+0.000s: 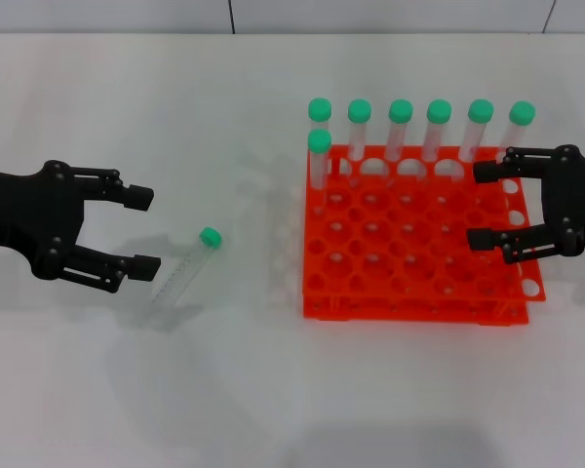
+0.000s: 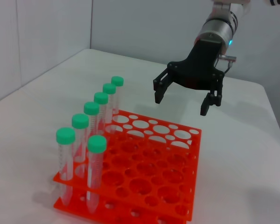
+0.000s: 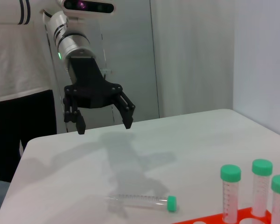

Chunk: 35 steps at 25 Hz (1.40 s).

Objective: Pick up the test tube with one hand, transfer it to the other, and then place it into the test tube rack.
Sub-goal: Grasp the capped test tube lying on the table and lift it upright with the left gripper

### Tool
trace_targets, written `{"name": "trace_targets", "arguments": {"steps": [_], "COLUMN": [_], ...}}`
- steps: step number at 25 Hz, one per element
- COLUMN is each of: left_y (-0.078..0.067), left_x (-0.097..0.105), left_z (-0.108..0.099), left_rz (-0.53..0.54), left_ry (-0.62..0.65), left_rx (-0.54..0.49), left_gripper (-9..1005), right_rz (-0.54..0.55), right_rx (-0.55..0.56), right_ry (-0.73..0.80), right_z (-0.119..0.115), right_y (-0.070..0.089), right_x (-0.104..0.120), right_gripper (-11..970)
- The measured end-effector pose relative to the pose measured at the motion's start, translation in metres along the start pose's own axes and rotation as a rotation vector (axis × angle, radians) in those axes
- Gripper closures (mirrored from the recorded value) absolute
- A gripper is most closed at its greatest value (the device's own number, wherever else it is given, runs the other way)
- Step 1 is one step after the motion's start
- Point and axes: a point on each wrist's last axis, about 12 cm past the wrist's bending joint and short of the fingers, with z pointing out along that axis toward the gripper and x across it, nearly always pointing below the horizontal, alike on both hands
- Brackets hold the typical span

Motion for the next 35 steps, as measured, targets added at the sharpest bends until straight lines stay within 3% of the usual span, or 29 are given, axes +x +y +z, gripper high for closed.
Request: {"name": "trace_targets", "arguments": {"steps": [13, 18, 27, 35], "left_y": [0.000, 0.002, 0.005, 0.011], "left_x": [0.000, -0.004, -0.026, -0.047], "left_z": [0.001, -0.001, 0.005, 0.028], "left_rz": [-0.008, -0.066, -0.313, -0.503], "left_ry": [0.000, 0.015, 0.273, 0.520], "left_rx": [-0.002, -0.009, -0.102, -0.140], "left_gripper": [122, 122, 121, 122], "right_rz": [-0.001, 0.001, -0.013, -0.024], "right_rx": [0.002, 0.007, 0.025, 0.038], "right_ry": [0.004, 0.004, 0.008, 0.009], "right_z": [0.000, 0.000, 0.001, 0.004], "right_y": [0.000, 0.000, -0.003, -0.005], "right_x": [0.000, 0.001, 0.000, 0.000], "right_gripper": [91, 91, 90, 90]}}
